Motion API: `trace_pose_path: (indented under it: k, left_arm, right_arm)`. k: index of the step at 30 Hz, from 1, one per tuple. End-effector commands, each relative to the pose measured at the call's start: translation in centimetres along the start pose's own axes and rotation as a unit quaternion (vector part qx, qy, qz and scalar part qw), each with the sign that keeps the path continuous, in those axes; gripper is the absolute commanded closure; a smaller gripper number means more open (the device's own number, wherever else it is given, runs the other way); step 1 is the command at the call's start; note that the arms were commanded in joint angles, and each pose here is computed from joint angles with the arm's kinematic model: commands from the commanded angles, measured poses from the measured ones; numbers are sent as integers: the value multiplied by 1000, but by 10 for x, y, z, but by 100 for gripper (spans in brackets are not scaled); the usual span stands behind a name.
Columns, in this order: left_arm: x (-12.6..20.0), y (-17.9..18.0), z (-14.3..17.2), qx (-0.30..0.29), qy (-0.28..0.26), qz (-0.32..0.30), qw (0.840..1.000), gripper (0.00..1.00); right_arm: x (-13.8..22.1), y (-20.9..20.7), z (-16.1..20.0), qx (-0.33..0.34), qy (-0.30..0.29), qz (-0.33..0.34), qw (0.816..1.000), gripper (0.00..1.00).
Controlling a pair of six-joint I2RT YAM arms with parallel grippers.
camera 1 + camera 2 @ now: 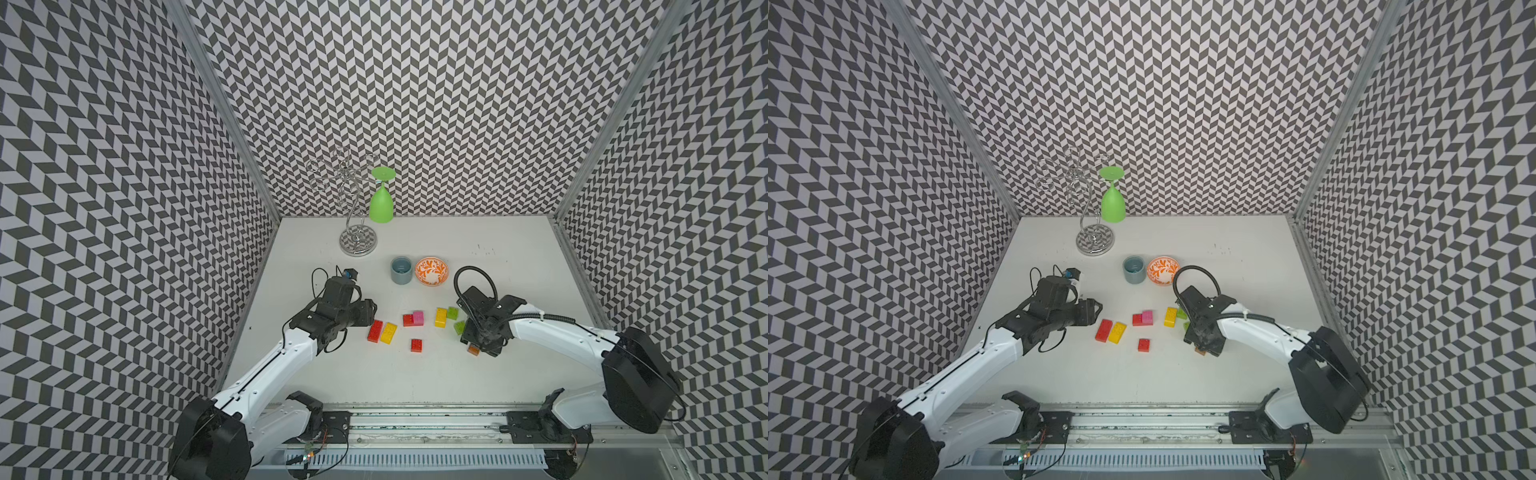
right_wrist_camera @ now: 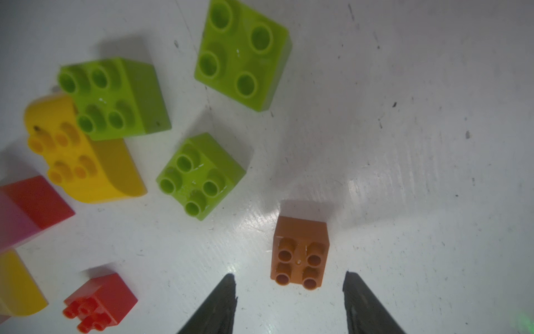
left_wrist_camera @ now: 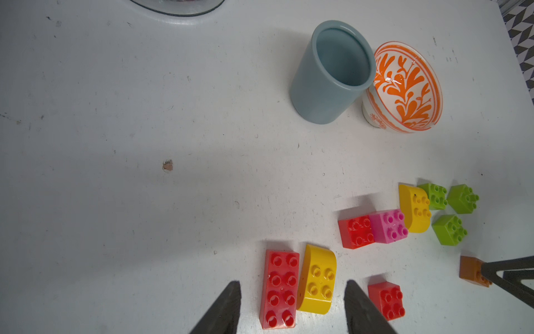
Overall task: Assemble the letter s with lego
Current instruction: Place the lego brick at the center of the board, then pick up the lego brick from the center of the board.
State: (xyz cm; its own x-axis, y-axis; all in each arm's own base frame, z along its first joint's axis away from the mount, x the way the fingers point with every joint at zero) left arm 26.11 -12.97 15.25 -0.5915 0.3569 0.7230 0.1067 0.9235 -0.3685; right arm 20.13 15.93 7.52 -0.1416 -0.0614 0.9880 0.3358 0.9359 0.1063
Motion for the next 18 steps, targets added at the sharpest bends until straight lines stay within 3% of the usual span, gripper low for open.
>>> trace_pose_path:
  k: [1, 18]
  left_arm:
    - [1, -1, -2, -3, -8, 8, 1000, 41]
    - [2, -1, -2, -4, -12, 9, 1000, 44]
  right_arm:
    - [-7, 2, -3, -11, -1, -6, 1000, 40]
    - [-19, -6, -1, -7, 0, 8, 1000, 53]
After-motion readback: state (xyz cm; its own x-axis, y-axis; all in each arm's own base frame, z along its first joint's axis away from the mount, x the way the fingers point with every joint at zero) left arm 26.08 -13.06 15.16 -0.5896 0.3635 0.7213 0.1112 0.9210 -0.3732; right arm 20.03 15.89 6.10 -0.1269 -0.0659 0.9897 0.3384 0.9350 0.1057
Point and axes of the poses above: each gripper's point midway between its finger pads, its own x axis back along the fingers, its own y axis along the line the jaws close on, z = x × y, the point moved 3 cm from there along x, back along the fingers, and after that the axes turned 5 degrees about x, right-handed, at the moved point
